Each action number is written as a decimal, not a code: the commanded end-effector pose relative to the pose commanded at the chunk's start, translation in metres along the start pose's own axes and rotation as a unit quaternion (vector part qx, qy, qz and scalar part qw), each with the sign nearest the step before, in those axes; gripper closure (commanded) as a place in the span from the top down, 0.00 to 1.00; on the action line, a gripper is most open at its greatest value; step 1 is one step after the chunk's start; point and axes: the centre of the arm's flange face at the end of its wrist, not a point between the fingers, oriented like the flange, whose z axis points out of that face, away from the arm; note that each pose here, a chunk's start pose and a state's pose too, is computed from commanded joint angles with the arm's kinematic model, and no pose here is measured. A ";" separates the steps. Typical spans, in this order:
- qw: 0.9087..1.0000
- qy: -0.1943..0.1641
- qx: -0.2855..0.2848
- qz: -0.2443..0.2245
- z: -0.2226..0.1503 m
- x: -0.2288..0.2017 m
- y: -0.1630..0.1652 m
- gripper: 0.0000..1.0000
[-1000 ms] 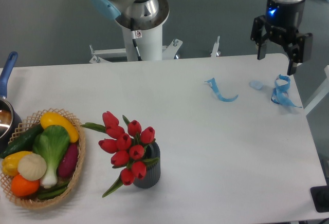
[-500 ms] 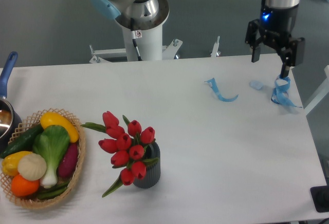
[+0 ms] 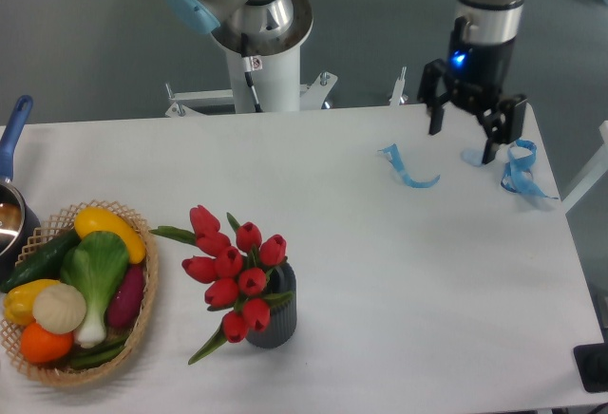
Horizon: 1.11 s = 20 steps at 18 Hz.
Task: Pick up the flowers from the vase
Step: 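Move the open gripper toward the red tulip bouquet in the vase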
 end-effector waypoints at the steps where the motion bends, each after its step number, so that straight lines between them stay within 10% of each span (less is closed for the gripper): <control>1: 0.999 0.008 0.024 -0.022 0.006 0.004 -0.007 1.00; 20: 0.970 0.072 0.228 -0.036 0.081 0.049 -0.082 1.00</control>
